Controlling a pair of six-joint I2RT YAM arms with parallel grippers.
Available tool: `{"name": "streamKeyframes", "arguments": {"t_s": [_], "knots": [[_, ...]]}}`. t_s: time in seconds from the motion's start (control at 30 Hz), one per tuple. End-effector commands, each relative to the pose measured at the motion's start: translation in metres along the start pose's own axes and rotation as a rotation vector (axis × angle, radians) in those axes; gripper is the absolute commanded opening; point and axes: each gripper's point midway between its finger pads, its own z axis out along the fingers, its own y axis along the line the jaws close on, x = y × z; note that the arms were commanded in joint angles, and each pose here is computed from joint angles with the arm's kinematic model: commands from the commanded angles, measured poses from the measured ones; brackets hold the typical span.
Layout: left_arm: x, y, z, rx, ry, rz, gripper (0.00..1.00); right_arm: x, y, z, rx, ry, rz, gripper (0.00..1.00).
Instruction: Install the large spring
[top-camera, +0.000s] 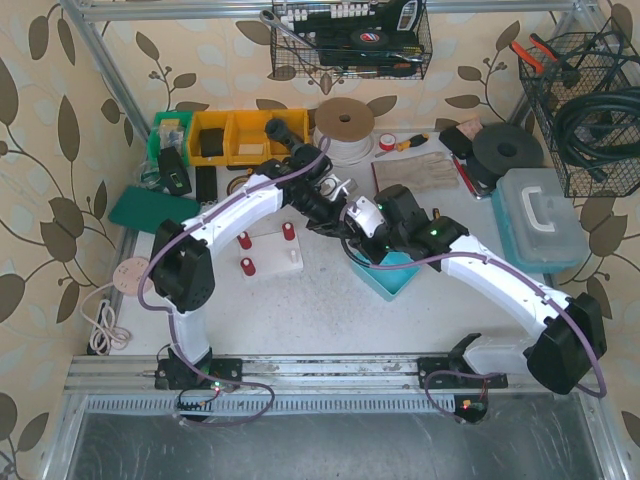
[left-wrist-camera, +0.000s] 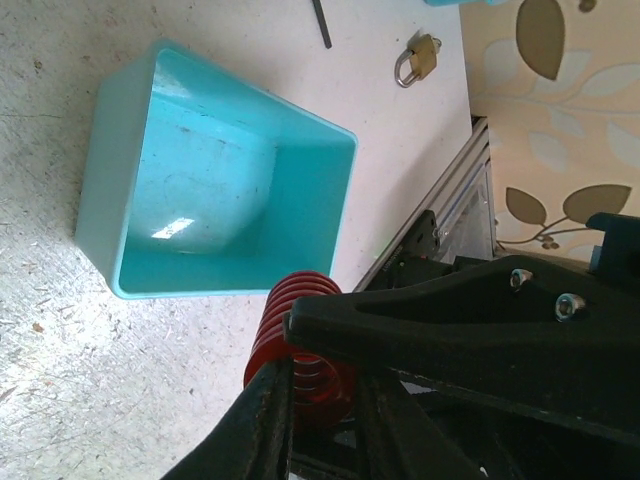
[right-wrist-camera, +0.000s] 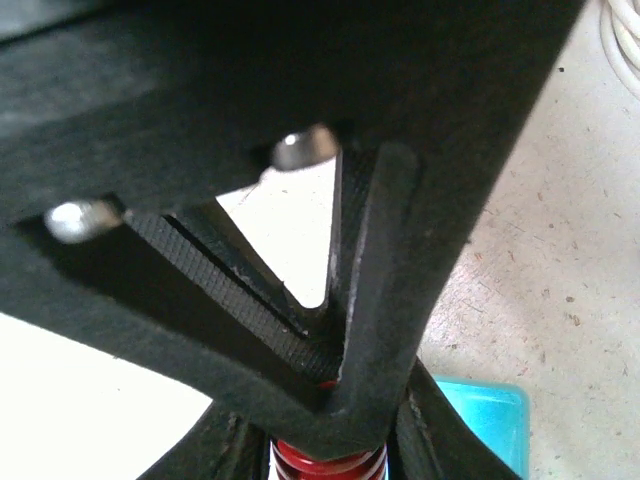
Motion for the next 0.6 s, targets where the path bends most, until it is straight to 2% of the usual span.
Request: {"name": "streamKeyframes", "arguments": {"t_s": [0.0,0.17,0.3,0.43,0.57], "knots": [[0.011,-0.023,0.01,0.046,0.057,0.046,0.24,-0.041,-0.002,-0.013,0.007,-0.133,-0.009,0.0],[0.02,-0.023,0.01,0.051,0.088,0.025,0.26,-0.036,-0.004,-0.011,0.021,-0.117,-0.008,0.0],[0.02,-0.017,-0.007,-0.037,0.039,0.021,0.41,-0.024,-0.009,-0.008,0.043,-0.081,0.01,0.0],[-0.008,-0.002,-0.04,-0.07,-0.182,-0.056,0.52,-0.019,-0.012,-0.009,0.04,-0.066,0.082,0.0],[-0.033,0.002,-0.088,-0.1,-0.429,-0.059,0.51,-0.016,-0.024,-0.014,0.06,-0.062,0.268,0.0]]}}
